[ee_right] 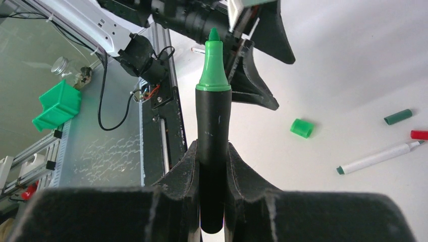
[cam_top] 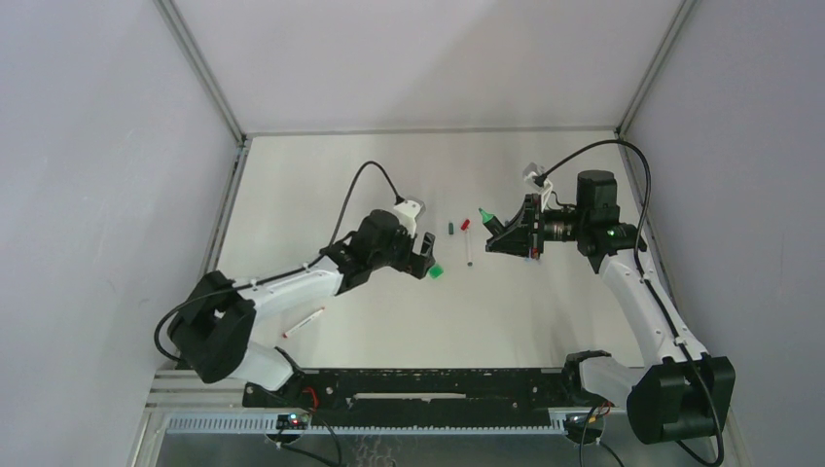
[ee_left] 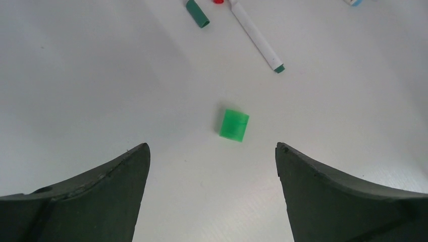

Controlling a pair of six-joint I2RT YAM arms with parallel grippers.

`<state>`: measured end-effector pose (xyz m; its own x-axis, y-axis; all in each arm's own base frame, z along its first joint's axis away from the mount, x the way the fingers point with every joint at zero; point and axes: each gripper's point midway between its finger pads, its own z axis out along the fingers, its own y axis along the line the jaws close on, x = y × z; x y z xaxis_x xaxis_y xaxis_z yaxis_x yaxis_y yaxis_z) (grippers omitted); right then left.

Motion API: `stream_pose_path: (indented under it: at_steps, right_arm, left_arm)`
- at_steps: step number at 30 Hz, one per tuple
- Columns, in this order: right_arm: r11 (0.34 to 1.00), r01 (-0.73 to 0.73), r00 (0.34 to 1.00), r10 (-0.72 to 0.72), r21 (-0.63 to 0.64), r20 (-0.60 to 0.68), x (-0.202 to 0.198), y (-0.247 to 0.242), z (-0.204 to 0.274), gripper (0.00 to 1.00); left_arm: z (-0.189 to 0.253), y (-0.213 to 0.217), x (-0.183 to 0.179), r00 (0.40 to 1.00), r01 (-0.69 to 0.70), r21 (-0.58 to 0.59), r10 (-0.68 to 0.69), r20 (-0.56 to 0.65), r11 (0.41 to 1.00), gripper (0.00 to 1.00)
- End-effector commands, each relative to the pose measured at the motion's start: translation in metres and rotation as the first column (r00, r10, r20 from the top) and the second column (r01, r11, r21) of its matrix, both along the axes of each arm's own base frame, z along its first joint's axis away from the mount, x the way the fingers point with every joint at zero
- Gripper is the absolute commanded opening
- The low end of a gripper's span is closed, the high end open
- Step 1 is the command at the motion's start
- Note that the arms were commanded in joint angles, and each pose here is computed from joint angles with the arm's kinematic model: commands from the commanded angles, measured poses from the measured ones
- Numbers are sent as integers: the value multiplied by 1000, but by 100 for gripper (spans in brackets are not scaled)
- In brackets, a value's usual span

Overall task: Insert the pens into the pen caps
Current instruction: Insert the pen cap onto the pen.

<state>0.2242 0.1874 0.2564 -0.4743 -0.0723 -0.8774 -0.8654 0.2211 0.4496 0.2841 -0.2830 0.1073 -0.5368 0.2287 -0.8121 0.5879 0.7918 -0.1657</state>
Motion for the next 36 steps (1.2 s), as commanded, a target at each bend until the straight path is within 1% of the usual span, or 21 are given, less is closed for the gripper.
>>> stream_pose_path:
  at_steps: [1,6,8,11,14,24,29,34,36]
  right_arm:
    - [1000,-10,997,9,14,77,0,-2,20,0]
    - [1000,-6,997,5,13,73,1,-2,19,0]
    - [1000,-6,997,5,13,73,1,-2,19,0]
    - [1000,-6,997,5,13,71,2,-2,18,0]
    - [1000,-6,998,6,12,69,2,-2,17,0]
    - [1000,-8,998,7,14,67,1,-2,18,0]
    - [1000,-8,998,7,14,70,1,-2,18,0]
    - [1000,-6,998,5,13,69,2,-2,18,0]
    - [1000,-6,998,5,13,68,1,-2,18,0]
  left_arm:
    - [-17,-17,-6,989,124,18,-122,-85,992,94]
    - [-53,-18,-2,974,173,202,-137,-179,964,87]
    - [-62,-22,-3,968,193,238,-145,-205,952,84]
    - [-68,-29,1,963,205,252,-149,-224,946,78]
    - [-70,-37,6,957,223,255,-161,-243,941,70]
    - [-82,-46,3,935,261,255,-179,-305,931,51]
    - [-86,-45,-1,931,261,255,-172,-323,931,44]
    - [-89,-45,-6,927,260,263,-164,-337,929,43]
    - [-91,-44,-7,928,252,270,-153,-340,929,41]
